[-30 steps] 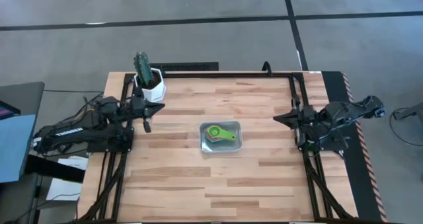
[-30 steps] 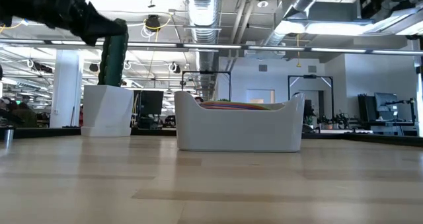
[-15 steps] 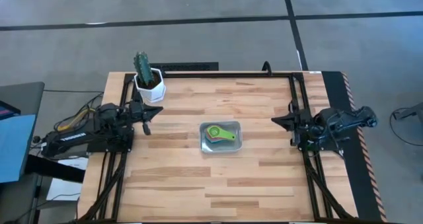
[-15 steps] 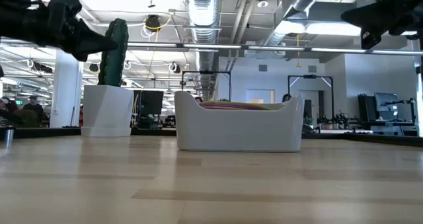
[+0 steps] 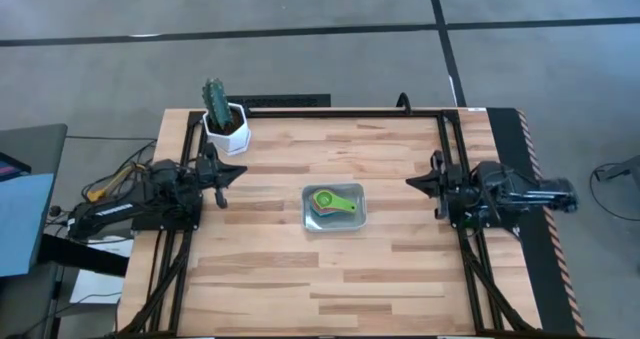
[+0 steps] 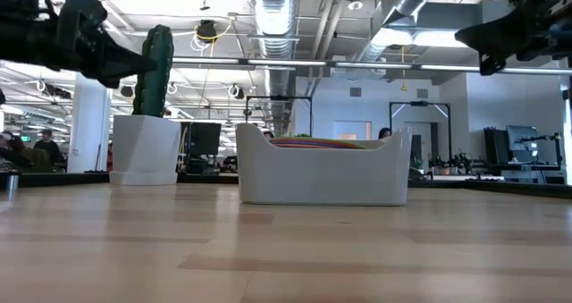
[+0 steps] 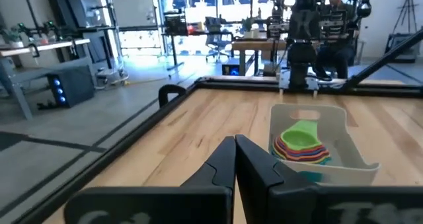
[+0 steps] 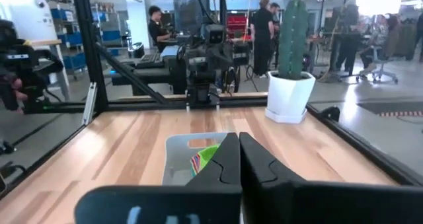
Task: Nest measuring cups in basket
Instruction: Return to Home Position
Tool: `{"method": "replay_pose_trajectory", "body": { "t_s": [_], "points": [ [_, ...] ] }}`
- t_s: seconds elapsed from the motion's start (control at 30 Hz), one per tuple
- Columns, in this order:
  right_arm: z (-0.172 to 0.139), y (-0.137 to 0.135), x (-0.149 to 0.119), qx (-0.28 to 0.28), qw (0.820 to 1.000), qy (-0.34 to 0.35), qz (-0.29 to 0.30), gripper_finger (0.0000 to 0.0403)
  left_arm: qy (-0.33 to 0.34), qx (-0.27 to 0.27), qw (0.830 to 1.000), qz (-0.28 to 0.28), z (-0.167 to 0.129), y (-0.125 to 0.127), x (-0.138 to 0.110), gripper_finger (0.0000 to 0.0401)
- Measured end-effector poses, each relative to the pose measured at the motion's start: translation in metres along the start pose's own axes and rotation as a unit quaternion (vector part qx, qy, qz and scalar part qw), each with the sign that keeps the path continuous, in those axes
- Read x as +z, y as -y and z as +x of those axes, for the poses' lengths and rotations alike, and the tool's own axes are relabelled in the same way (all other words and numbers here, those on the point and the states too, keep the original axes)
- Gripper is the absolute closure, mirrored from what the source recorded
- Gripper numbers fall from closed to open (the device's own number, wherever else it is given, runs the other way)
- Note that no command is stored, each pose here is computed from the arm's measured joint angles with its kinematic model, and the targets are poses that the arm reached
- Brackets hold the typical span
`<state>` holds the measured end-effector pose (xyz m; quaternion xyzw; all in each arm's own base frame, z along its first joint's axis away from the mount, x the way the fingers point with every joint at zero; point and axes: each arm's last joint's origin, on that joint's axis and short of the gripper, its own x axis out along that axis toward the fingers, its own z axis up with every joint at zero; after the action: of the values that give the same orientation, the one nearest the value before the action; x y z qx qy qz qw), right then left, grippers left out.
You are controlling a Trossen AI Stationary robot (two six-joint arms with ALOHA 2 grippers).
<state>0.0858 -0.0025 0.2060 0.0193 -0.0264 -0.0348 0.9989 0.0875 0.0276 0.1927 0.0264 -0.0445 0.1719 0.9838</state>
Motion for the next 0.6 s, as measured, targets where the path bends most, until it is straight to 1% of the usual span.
{"method": "replay_pose_trajectory", "body": {
  "t_s": [0.1,0.17,0.23,0.3,0.43,0.53,0.6],
  "points": [
    [0.0,0.002,0.0,0.004,1.0,0.002,-0.011,0.0398,-0.002,-0.005,1.0,-0.006,0.002,0.001,-0.009,0.0401],
    [0.0,0.003,0.0,0.01,1.0,0.001,-0.012,0.0395,0.019,-0.012,1.0,-0.014,0.003,0.001,-0.013,0.0401],
    [0.0,0.004,0.001,0.018,1.0,0.002,-0.009,0.0395,0.038,-0.015,0.999,-0.014,0.003,0.002,-0.01,0.0401],
    [0.001,0.004,-0.001,0.021,1.0,0.008,-0.007,0.0398,0.031,-0.015,0.999,-0.006,0.003,0.002,-0.011,0.0401],
    [0.006,0.004,-0.015,0.029,0.999,0.028,0.029,0.0395,0.025,-0.019,1.0,-0.003,0.003,0.002,-0.012,0.0401],
    [0.009,0.003,-0.03,0.042,0.997,0.026,0.058,0.0398,0.002,-0.027,1.0,-0.006,0.003,0.003,-0.017,0.0401],
    [0.009,0.001,-0.031,0.051,0.997,0.021,0.061,0.0398,0.001,-0.027,1.0,-0.009,0.003,0.003,-0.017,0.0401]
  ]
}}
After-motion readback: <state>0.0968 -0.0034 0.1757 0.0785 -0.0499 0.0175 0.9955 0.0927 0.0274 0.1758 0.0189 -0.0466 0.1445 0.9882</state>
